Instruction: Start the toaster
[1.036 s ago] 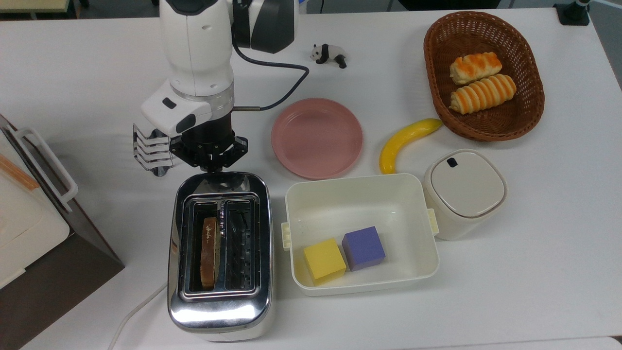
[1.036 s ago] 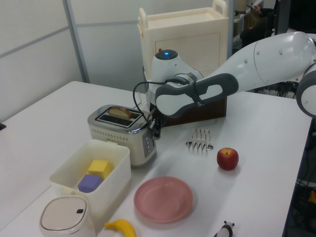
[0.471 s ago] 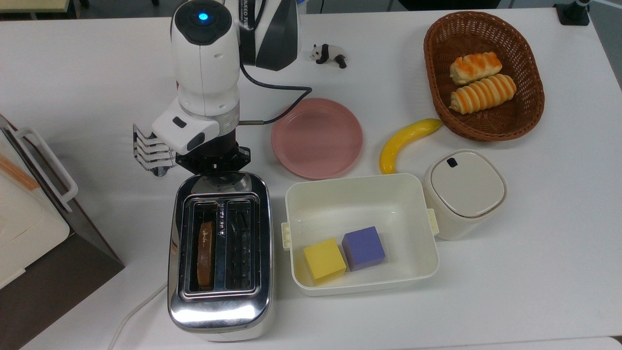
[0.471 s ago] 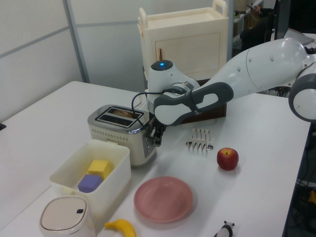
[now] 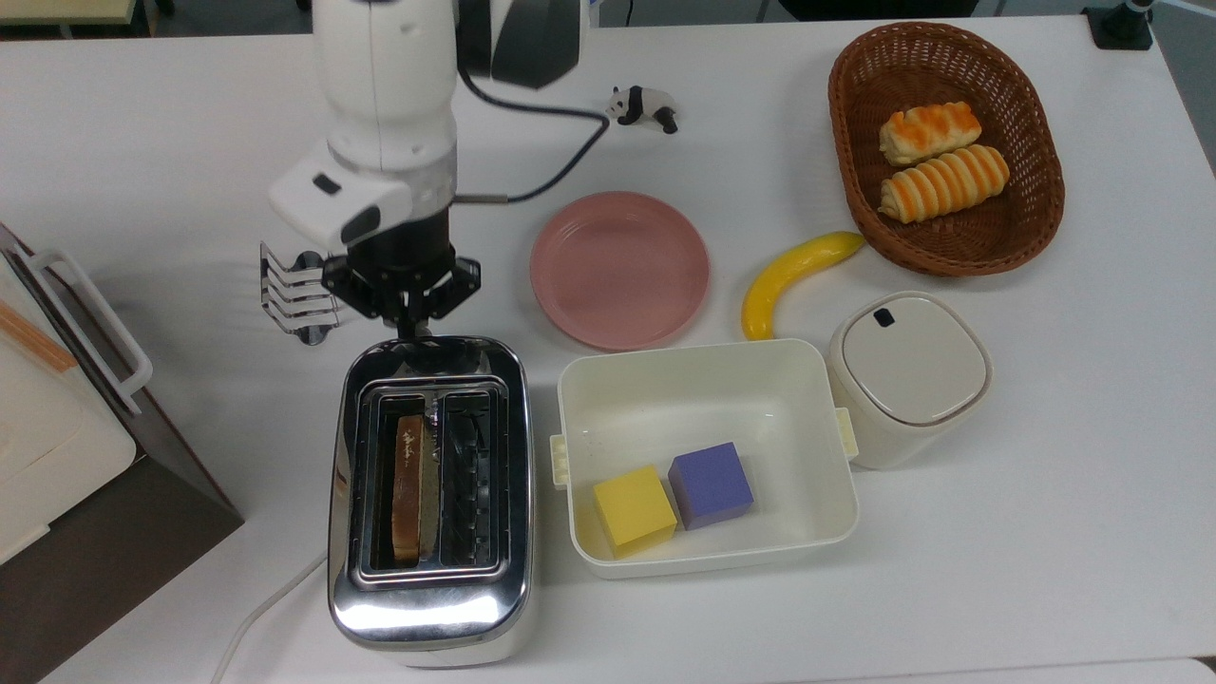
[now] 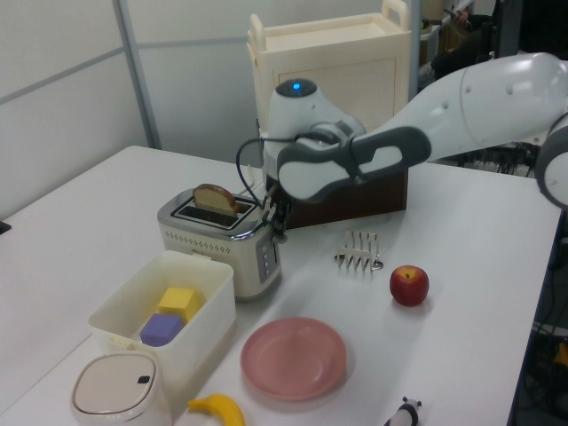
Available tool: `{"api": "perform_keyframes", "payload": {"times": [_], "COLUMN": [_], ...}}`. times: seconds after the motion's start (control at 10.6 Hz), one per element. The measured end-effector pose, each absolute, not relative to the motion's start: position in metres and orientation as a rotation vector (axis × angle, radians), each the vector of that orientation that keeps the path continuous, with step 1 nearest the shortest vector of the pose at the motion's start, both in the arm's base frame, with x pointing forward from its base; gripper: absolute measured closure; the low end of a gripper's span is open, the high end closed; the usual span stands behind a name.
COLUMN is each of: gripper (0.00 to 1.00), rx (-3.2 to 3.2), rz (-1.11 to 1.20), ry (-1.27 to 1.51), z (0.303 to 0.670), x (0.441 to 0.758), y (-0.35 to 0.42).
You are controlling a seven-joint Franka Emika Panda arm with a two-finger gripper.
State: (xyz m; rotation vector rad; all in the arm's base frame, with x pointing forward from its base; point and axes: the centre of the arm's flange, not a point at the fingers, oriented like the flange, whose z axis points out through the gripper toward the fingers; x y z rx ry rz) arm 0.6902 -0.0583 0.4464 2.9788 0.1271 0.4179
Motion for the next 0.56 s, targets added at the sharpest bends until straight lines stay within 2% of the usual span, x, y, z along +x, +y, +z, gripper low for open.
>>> {"api": "perform_keyframes", "payload": {"times": [0.19,0.28,0.56], "gripper": [0.93,0.82,0.34], "rx": [3.010,3.027,3.085], "rz": [0.366,0.285,-0.002], "ry": [0.103,0.101,0.096], "z": [0.476,0.484,0.518], "x": [0.675,0.664,0.621], "y": [-0.056,-0.054,-0.032]}}
